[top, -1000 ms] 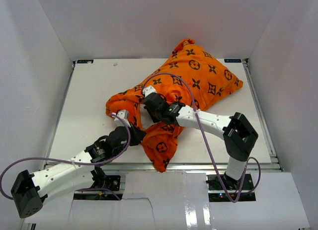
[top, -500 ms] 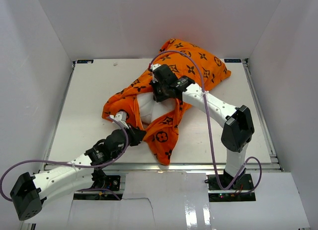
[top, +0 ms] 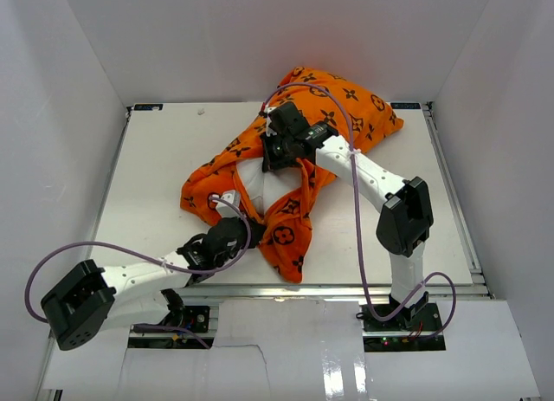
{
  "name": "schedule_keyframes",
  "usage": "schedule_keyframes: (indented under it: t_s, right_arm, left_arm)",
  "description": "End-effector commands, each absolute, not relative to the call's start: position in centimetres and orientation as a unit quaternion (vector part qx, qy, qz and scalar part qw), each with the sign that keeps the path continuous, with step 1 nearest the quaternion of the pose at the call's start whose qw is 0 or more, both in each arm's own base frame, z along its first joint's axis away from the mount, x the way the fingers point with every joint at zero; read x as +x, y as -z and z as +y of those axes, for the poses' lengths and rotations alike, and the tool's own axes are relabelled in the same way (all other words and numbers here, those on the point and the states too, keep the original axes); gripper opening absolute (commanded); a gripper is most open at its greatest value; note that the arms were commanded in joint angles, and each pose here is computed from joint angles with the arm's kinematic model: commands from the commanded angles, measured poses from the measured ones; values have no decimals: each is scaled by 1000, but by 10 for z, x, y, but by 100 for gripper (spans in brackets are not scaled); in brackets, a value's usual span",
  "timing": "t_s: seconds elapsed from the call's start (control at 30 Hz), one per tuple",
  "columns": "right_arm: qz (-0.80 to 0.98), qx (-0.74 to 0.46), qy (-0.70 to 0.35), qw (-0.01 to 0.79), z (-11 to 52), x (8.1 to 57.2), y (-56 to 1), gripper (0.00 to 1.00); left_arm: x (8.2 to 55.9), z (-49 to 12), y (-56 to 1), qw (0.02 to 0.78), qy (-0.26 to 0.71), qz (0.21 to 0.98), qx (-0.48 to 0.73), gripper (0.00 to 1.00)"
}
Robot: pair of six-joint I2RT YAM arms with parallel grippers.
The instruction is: Remove the pillowcase from the pillow
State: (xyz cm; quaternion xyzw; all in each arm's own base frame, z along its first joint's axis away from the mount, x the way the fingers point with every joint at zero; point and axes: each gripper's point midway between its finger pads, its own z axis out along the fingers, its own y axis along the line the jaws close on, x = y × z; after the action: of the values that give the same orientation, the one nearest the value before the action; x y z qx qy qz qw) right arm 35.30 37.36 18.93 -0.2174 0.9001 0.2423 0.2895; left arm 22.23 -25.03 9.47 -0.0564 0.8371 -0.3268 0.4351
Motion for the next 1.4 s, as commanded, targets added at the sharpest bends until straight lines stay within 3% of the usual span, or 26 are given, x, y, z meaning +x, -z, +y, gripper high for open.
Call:
schedule_keyframes:
  t_s: [0.0,0.27,0.53,0.83,1.13,1.37]
  right_arm:
    - [768,-144,-355,513,402,435,-339,8]
    - [762,-145,-380,505,415,425,-336,8]
    - [746,-134,-377,533,407,427,-364,8]
    - [728,-126,-392,549,391,432,-407,8]
    - [738,-144,-413,514,358,426,-422,8]
    - [720,-129,-413,542,333,439,-453,8]
  left_arm:
    - [177,-271,-61,342,345,873,34,0]
    - [173,-310,-84,354,397,842,83,0]
    - [139,-336,-46,318,385,857,127,0]
    - [136,-306,15,311,295,902,51,0]
    - [155,-271,4,351,221,910,-14,0]
    - [150,-263,24,327,190,925,-28,0]
